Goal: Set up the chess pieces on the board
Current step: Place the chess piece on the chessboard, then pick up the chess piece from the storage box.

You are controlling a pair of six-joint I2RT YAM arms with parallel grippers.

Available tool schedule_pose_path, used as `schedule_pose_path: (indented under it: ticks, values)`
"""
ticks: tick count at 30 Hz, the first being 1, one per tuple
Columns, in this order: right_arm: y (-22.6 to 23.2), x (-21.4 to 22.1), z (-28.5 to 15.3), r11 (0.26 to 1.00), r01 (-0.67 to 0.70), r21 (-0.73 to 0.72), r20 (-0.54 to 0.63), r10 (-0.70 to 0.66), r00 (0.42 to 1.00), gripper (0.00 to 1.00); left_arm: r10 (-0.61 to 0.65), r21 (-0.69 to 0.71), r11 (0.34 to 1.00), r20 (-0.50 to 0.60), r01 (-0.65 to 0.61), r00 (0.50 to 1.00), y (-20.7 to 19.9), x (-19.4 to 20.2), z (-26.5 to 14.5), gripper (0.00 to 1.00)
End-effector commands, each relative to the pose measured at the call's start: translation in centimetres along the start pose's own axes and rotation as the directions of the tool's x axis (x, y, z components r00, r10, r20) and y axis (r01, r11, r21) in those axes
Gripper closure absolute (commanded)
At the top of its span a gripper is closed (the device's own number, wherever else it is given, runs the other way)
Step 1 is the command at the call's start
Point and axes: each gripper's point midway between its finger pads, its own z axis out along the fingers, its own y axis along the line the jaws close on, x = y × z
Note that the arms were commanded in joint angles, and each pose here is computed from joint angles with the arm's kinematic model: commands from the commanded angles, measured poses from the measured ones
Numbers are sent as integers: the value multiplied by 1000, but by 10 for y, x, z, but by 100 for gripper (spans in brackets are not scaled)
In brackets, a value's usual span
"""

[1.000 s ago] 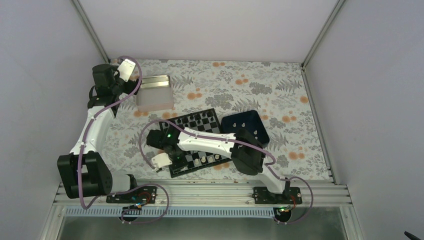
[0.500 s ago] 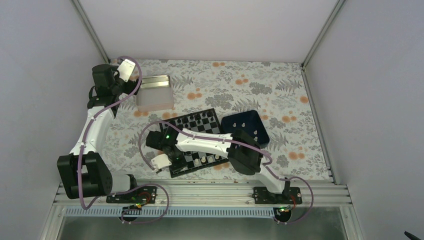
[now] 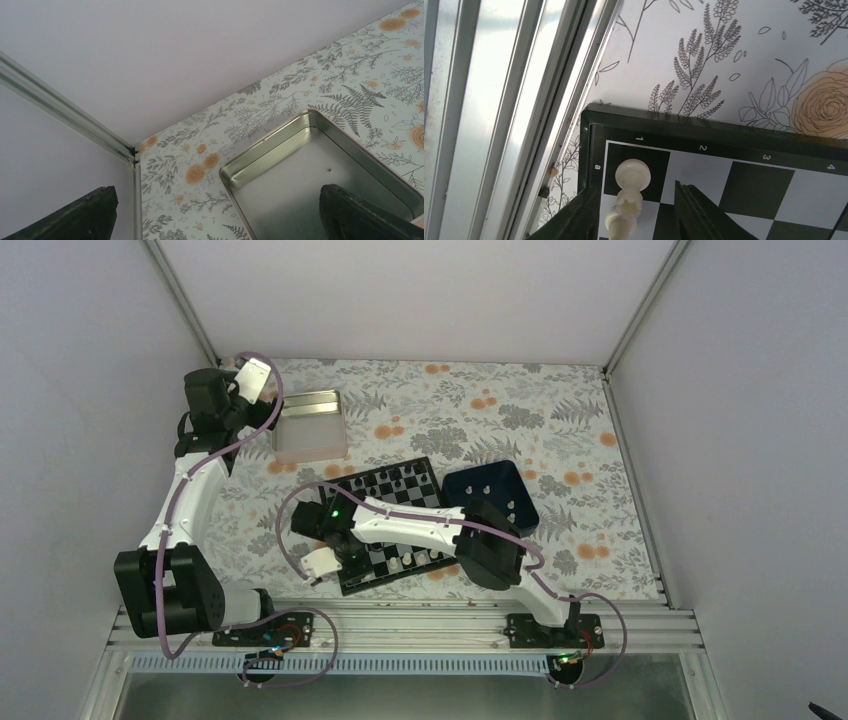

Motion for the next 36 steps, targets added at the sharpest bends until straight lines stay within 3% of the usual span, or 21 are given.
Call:
schedule_pose_path:
  ticks: [1,4,8,15,23,30,36]
  values:
    - [-6,-10,-20,998,5,60,39,-7,999,58,0,-12,1000,34,0,999,4,-8,-5,0]
    - [-17,-6,-44,992,-24,125,56,17,998,56,-1,-14,1000,34,2,999,5,-9,-6,0]
    - [-44,12,-111,965,-129,230,163,92,982,53,3,-19,1000,39,-2,999,6,-10,-7,0]
    - [-87,145,-184,849,-439,295,281,362,889,49,0,-9,1000,32,0,999,4,-6,-4,0]
    - [-90,317,-160,652,-694,307,248,649,719,49,-8,-29,1000,-1,7,1000,8,2,3,0]
    - [-76,361,-116,625,-728,283,159,718,678,51,-16,-28,1000,-61,14,998,6,22,18,0]
    - [-64,402,-107,564,-772,292,85,789,608,53,-21,-27,999,-93,18,995,4,33,25,0]
